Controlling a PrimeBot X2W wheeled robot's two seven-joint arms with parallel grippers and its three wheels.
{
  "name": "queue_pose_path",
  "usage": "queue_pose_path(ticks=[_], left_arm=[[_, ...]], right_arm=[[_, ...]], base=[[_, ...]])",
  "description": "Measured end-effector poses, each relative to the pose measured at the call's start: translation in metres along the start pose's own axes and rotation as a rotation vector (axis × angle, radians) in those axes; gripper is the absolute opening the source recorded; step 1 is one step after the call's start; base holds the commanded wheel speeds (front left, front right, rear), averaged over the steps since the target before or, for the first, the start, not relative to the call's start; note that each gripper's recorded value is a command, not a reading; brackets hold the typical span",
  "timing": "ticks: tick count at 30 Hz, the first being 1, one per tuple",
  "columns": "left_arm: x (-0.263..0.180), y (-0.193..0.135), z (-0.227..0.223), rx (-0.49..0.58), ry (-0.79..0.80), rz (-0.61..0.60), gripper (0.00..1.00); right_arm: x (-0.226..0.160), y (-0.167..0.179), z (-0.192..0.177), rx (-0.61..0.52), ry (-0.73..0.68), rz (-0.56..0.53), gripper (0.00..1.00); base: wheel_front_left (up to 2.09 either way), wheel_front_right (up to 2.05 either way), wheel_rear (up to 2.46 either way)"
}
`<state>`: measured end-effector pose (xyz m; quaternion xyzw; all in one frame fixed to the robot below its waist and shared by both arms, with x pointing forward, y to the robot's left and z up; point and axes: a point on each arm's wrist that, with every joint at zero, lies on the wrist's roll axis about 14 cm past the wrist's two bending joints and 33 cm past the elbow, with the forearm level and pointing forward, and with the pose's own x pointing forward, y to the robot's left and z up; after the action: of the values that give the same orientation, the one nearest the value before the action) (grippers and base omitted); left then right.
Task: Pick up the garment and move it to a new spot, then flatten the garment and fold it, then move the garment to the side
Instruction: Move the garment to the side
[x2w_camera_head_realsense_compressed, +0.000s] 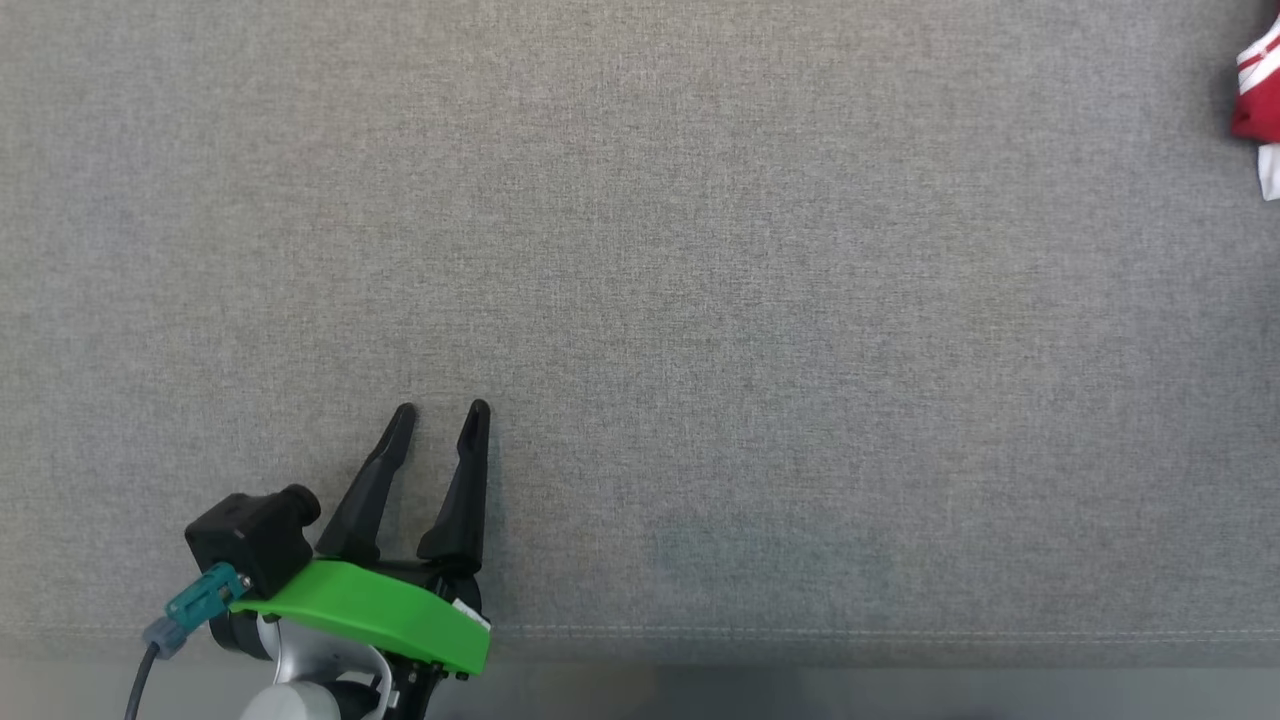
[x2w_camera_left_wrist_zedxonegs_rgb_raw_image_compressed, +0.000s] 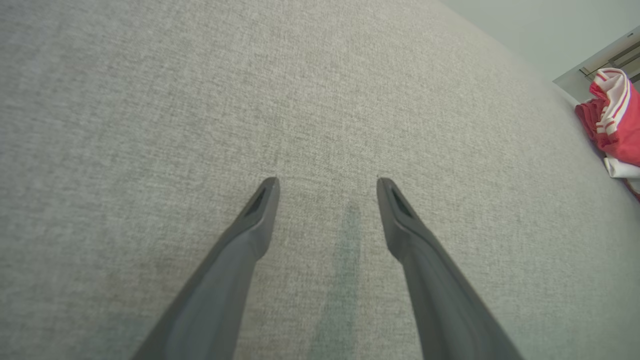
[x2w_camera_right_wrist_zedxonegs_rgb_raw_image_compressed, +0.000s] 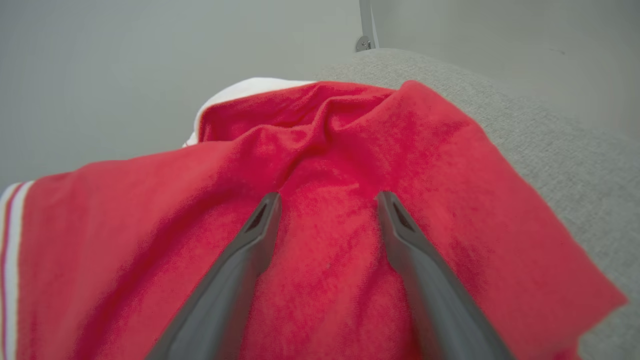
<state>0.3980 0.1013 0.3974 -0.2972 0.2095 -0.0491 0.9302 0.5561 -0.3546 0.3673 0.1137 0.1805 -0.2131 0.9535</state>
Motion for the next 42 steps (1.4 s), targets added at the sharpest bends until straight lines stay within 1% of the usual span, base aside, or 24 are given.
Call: queue_pose_path(ticks=[3,7,10,13,16,18,22,27,29,33,37,42], left_arm=[[-0.002,-0.005,0.002,-0.005,-0.016,-0.019,1.00],[-0.006,-0.015,0.010,-0.023,-0.057,-0.043,1.00],[-0.011,-0.017,0.017,-0.012,-0.091,-0.046,1.00],[-0.017,-0.016,0.026,-0.001,-0.131,-0.039,1.00],[-0.021,-0.014,0.034,0.008,-0.163,-0.031,1.00],[-0.027,-0.013,0.041,0.038,-0.190,-0.031,1.00],[-0.039,-0.009,0.052,0.132,-0.225,-0.029,1.00],[-0.054,-0.006,0.066,0.243,-0.269,-0.027,1.00],[-0.060,-0.006,0.071,0.288,-0.289,-0.026,1.00],[-0.074,-0.001,0.072,0.324,-0.305,-0.009,1.00],[-0.087,0.005,0.071,0.365,-0.324,0.013,1.00],[-0.103,0.006,0.063,0.384,-0.323,0.014,1.00]], right_arm=[[-0.007,0.007,0.015,-0.040,-0.047,0.037,1.00],[-0.019,0.023,0.051,-0.082,-0.146,0.125,1.00],[-0.031,0.028,0.074,-0.113,-0.205,0.172,1.00],[-0.045,0.027,0.085,-0.146,-0.241,0.194,1.00],[-0.055,0.030,0.091,-0.151,-0.261,0.214,1.00],[-0.065,0.035,0.092,-0.158,-0.269,0.243,1.00],[-0.087,0.050,0.084,-0.149,-0.272,0.300,1.00],[-0.123,0.085,0.053,-0.165,-0.237,0.411,1.00],[-0.138,0.094,0.038,-0.168,-0.216,0.447,1.00],[-0.169,0.106,0.016,-0.178,-0.192,0.503,1.00],[-0.197,0.111,0.004,-0.205,-0.196,0.540,1.00],[-0.223,0.095,-0.008,-0.227,-0.196,0.528,1.00]], base=[[0.00,0.00,0.00],[0.00,0.00,0.00],[0.00,0.00,0.00],[0.00,0.00,0.00],[0.00,0.00,0.00],[0.00,0.00,0.00],[0.00,0.00,0.00],[0.00,0.00,0.00],[0.00,0.00,0.00],[0.00,0.00,0.00],[0.00,0.00,0.00],[0.00,0.00,0.00]])
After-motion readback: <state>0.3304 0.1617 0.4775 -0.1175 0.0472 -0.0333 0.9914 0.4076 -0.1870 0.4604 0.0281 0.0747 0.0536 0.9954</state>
